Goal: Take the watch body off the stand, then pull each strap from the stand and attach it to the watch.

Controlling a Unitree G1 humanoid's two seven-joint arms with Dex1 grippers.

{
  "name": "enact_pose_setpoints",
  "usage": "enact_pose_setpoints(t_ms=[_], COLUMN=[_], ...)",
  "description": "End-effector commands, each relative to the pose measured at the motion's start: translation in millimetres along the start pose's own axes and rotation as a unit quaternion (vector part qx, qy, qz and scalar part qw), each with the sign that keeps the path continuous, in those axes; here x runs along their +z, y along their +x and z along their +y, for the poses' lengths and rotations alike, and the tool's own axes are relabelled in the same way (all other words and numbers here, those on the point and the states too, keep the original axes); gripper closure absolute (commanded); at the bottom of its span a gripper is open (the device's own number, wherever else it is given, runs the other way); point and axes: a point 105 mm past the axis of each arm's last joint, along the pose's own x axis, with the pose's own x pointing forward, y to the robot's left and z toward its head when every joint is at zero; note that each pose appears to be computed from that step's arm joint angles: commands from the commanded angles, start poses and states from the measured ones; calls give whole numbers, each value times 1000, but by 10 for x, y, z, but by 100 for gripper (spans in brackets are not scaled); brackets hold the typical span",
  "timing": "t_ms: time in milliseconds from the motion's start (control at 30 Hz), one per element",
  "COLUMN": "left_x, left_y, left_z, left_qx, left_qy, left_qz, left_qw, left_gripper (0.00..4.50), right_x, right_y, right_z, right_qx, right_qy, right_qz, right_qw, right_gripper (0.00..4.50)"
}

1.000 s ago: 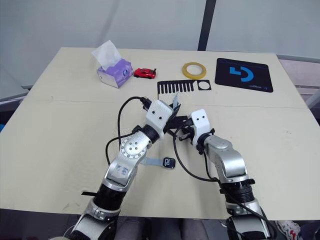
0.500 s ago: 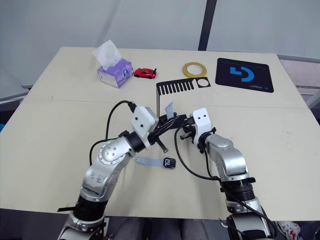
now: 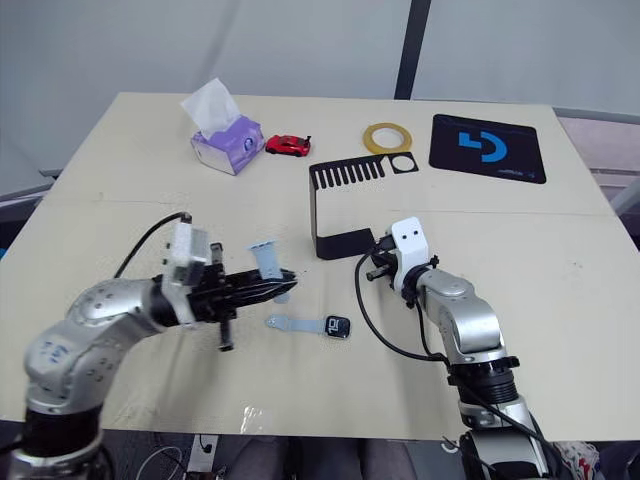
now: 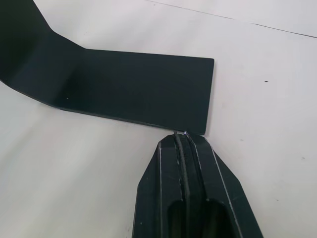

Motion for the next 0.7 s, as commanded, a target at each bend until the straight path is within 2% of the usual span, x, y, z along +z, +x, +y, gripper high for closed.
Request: enact_pose_setpoints(t_ms=[33,267,500,533,567,700], left_x=[17,-32,-187,-201,-212,-244], left_y=[-83,-159,-422,-464,-529,-762], left_z=[-47,-110,34,65,114,231], left_qx=[-25,-48,-22,-15,-3,23], left_qy=[4,1,17,19,22,39], left_qz=[5,39,91,96,101,130], left_qw=[1000,998,995,995,995,991], left_gripper=[442,442,442,450,450,450], right_x=[199,388,228,200,171,104], right_y=[-155,-674,-1375,-1456,-1558,-1882], right_z=[-39,107,133,133,133,137], right_qx=[-1,59,107,114,121,136], right_qy=[-11,-72,-149,-149,-147,-140], right_qz=[-36,-64,-33,-27,-22,-8], right_qw=[999,994,983,982,982,981], right_gripper=[450,450,450,382,358,166])
